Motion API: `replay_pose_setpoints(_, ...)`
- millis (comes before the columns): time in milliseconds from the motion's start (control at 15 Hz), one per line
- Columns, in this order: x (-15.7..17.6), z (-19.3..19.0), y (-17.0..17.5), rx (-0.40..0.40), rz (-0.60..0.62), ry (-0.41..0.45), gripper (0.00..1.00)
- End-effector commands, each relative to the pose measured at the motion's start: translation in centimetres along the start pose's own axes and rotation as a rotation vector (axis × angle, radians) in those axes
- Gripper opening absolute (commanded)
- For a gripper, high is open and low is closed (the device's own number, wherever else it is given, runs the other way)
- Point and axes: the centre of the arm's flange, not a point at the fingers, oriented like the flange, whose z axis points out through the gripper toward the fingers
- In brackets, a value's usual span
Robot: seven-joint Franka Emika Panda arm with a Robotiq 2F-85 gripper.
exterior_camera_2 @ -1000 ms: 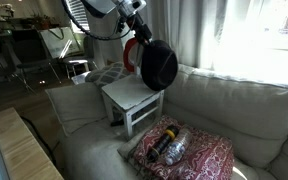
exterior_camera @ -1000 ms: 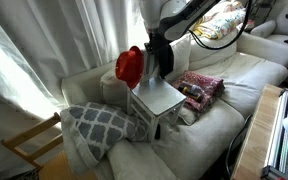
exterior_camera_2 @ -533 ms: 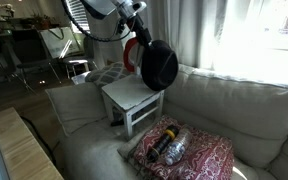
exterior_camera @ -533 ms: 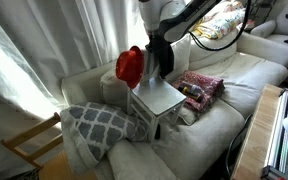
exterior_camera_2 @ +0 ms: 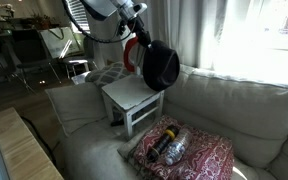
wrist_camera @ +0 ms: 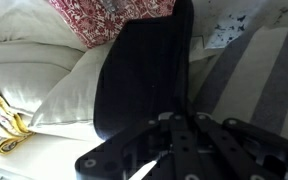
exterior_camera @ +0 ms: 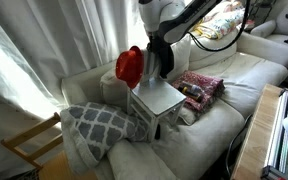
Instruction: Pick up the black hat and put it upside down on the chair, pick up the red hat and put it in the black hat
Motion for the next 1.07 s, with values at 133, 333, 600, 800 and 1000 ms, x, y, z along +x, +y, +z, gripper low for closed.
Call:
replay_pose_setpoints(133, 2.7, 0.1, 3.5, -0.114, 0.030, 0.040, 0.01)
replay_pose_setpoints(333, 4.3, -0.2, 7.7, -0.219, 0.038, 0.072, 0.01)
replay_pose_setpoints(600, 4.3, -0.5, 12.3, -0.316, 0.049, 0.033, 0.01)
replay_pose_setpoints(800, 3.2, -1.1, 15.8, -0.394, 0.073, -0.009, 0.01)
replay_pose_setpoints(1000, 0.7, -2.1, 17.7, -0.410, 0.034, -0.076, 0.01)
